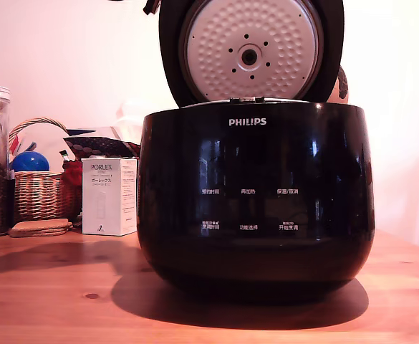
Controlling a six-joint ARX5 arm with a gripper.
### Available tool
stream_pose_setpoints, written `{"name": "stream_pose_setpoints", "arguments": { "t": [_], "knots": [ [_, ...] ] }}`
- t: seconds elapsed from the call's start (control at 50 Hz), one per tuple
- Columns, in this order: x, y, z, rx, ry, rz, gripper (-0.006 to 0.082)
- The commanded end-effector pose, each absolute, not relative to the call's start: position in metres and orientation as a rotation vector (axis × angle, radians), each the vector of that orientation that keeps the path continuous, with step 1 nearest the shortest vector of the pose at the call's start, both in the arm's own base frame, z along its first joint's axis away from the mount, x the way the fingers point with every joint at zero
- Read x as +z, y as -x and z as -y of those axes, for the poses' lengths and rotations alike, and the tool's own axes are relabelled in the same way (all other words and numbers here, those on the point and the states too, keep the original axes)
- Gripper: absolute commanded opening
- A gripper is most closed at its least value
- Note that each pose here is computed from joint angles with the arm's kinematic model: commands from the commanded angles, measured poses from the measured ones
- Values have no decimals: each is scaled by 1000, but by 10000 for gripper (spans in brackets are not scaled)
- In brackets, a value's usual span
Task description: Close the rice cooker by pressing the lid down with medium force
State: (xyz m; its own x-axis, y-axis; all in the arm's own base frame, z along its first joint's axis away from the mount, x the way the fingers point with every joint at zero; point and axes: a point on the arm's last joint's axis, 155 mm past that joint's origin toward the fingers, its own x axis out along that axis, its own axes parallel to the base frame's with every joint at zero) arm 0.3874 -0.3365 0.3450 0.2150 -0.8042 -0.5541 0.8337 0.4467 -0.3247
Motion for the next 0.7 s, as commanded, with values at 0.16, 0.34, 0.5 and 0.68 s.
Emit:
{"name": "stream_pose_setpoints", "arguments": {
  "t": [0.16, 0.34, 0.5, 0.68],
  "knots": [
    [361, -381, 357, -1153, -66, -658, -21],
    [360, -382, 357, -1141, -76, -656, -21],
    [368, -375, 351, -1137, -87, -624, -21],
    [360, -368, 336, -1092, -97, -612, -21]
  ]
}}
